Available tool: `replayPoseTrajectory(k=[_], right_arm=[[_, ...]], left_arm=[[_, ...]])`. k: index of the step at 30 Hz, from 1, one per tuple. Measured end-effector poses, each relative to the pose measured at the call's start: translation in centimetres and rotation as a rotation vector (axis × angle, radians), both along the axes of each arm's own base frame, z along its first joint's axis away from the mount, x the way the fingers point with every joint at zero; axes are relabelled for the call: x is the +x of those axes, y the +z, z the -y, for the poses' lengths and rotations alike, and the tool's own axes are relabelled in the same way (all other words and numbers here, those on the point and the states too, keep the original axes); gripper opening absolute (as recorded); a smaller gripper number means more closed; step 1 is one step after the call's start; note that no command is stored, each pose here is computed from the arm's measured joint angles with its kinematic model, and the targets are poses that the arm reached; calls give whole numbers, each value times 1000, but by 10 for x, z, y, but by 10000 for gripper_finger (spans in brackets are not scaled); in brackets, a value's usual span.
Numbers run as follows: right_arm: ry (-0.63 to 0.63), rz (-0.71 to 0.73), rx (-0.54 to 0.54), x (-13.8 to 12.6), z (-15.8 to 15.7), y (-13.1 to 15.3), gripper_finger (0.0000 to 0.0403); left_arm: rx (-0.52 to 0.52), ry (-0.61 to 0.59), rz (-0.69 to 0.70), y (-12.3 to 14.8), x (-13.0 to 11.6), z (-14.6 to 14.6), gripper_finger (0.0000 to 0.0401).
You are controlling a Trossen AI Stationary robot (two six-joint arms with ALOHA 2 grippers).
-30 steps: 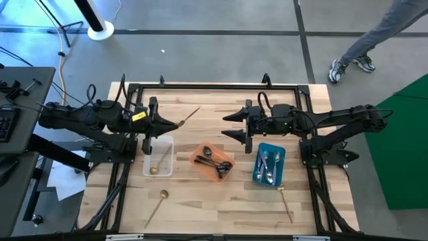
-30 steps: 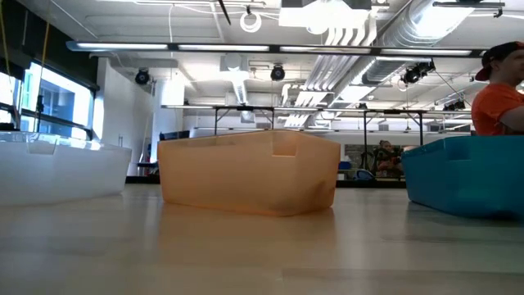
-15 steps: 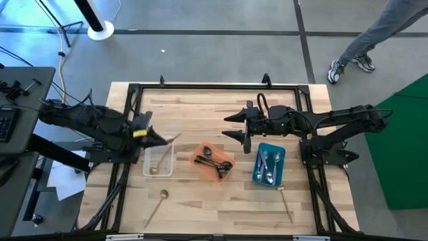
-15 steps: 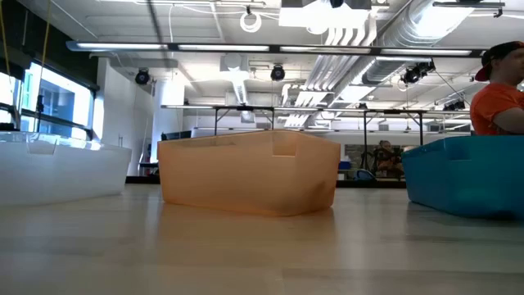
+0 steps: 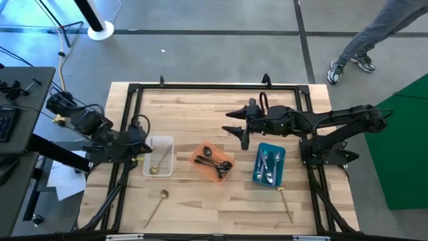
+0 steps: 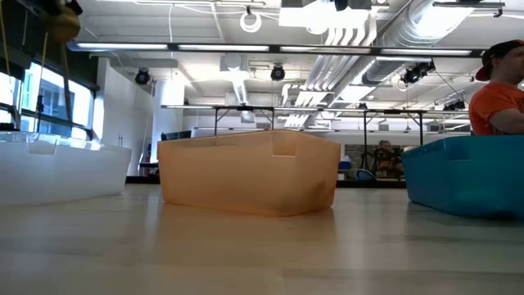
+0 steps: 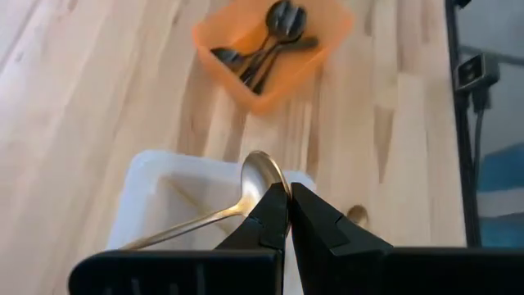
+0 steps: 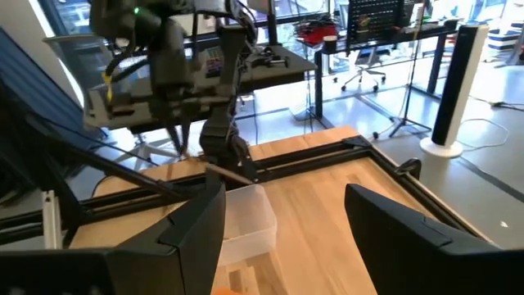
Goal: Sort silverware by color (type)
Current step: Put the top gold spoon into the transparent bin
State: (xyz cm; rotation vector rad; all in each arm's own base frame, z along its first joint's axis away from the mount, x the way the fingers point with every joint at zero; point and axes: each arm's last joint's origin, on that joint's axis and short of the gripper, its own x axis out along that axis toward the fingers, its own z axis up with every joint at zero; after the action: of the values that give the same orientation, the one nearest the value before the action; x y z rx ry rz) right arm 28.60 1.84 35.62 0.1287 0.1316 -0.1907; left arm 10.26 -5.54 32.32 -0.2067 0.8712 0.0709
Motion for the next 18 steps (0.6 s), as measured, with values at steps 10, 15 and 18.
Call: replayPoseTrajectory(k=[10, 15, 18], right_arm=[[-16, -13, -4, 0, 0, -1, 236], [-16, -14, -4, 0, 0, -1, 236], [-15, -20, -4, 0, 0, -2, 236]], left_arm=[[-96, 43, -90, -46, 9, 8, 0], [-33, 50, -66, -59, 16, 10, 0], [-5, 41, -84, -62, 18, 12, 0]])
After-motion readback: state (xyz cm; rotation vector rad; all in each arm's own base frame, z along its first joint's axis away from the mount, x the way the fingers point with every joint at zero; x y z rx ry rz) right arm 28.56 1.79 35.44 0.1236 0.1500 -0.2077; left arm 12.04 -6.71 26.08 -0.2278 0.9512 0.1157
